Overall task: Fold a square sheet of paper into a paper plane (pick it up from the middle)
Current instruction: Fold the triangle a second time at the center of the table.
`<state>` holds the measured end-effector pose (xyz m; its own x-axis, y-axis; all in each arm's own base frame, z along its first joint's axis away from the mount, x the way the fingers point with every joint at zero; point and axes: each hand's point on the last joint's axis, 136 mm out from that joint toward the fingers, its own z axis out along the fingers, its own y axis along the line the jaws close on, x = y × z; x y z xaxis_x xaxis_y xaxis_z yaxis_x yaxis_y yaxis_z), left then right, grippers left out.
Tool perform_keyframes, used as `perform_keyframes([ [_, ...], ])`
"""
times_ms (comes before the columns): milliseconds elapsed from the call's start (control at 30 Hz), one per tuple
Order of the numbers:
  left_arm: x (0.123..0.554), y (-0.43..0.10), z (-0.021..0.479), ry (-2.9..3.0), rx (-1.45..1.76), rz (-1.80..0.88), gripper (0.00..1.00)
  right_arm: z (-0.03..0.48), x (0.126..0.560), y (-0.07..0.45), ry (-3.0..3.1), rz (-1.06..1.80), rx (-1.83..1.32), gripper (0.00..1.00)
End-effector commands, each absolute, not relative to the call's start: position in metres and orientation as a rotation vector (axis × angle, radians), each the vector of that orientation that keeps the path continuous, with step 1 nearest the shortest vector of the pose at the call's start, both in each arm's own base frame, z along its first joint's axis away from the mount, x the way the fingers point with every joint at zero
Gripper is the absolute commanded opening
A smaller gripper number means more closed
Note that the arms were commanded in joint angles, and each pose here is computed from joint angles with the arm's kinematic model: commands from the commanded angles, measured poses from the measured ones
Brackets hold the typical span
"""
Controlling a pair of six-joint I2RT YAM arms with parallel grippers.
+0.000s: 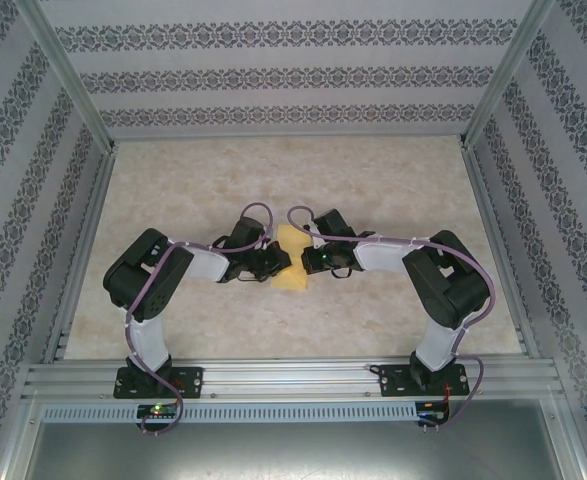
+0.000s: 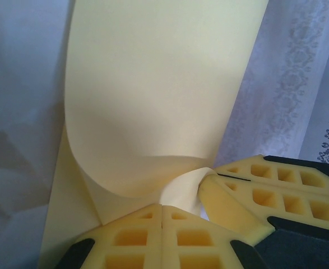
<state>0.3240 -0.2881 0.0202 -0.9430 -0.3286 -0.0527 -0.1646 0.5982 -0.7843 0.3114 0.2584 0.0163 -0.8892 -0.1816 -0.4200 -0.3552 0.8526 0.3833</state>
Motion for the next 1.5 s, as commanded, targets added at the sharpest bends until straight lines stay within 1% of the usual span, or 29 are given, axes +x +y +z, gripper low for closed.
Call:
perform_keyframes([
  [0, 0.313, -0.277, -0.003, 2.699, -0.465, -1.205, 0.00, 0.001, 0.301, 0.254, 2.725, 0.615, -0.403, 0.00],
  [67, 0.312, -0.275, -0.004, 2.709, -0.469, -1.186, 0.00, 0.010, 0.303, 0.256, 2.712, 0.631, -0.395, 0.00],
  [167, 0.311, -0.275, -0.005, 2.713, -0.467, -1.182, 0.00, 0.033, 0.310, 0.260, 2.671, 0.676, -0.372, 0.11],
  [233, 0.311, -0.275, -0.004, 2.715, -0.461, -1.179, 0.00, 0.051, 0.315, 0.260, 2.643, 0.696, -0.349, 0.20],
  [267, 0.311, -0.275, -0.005, 2.718, -0.461, -1.175, 0.00, 0.058, 0.317, 0.258, 2.632, 0.703, -0.335, 0.22],
  [333, 0.312, -0.274, -0.004, 2.716, -0.460, -1.171, 0.00, 0.073, 0.320, 0.252, 2.603, 0.719, -0.288, 0.28],
  [467, 0.312, -0.275, -0.003, 2.716, -0.453, -1.173, 0.00, 0.092, 0.314, 0.250, 2.564, 0.844, -0.227, 0.32],
  [500, 0.312, -0.275, -0.004, 2.716, -0.454, -1.172, 0.00, 0.097, 0.310, 0.255, 2.553, 0.908, -0.218, 0.31],
  [633, 0.313, -0.276, -0.003, 2.715, -0.451, -1.176, 0.00, 0.097, 0.294, 0.280, 2.564, 1.184, -0.177, 0.04],
  [667, 0.312, -0.276, -0.004, 2.718, -0.452, -1.175, 0.00, 0.094, 0.290, 0.285, 2.570, 1.232, -0.164, 0.00],
  [800, 0.312, -0.275, -0.003, 2.716, -0.450, -1.174, 0.00, 0.070, 0.281, 0.296, 2.621, 1.280, -0.113, 0.00],
  [967, 0.311, -0.274, -0.004, 2.721, -0.449, -1.168, 0.00, 0.051, 0.266, 0.309, 2.708, 1.238, -0.148, 0.00],
  [1067, 0.312, -0.275, -0.004, 2.720, -0.444, -1.169, 0.00, 0.042, 0.264, 0.310, 2.735, 1.190, -0.138, 0.00],
  [1300, 0.311, -0.275, -0.004, 2.721, -0.443, -1.169, 0.00, 0.042, 0.269, 0.300, 2.737, 1.133, -0.124, 0.00],
  [1467, 0.311, -0.275, -0.004, 2.721, -0.440, -1.169, 0.00, 0.042, 0.273, 0.304, 2.756, 1.124, -0.135, 0.00],
])
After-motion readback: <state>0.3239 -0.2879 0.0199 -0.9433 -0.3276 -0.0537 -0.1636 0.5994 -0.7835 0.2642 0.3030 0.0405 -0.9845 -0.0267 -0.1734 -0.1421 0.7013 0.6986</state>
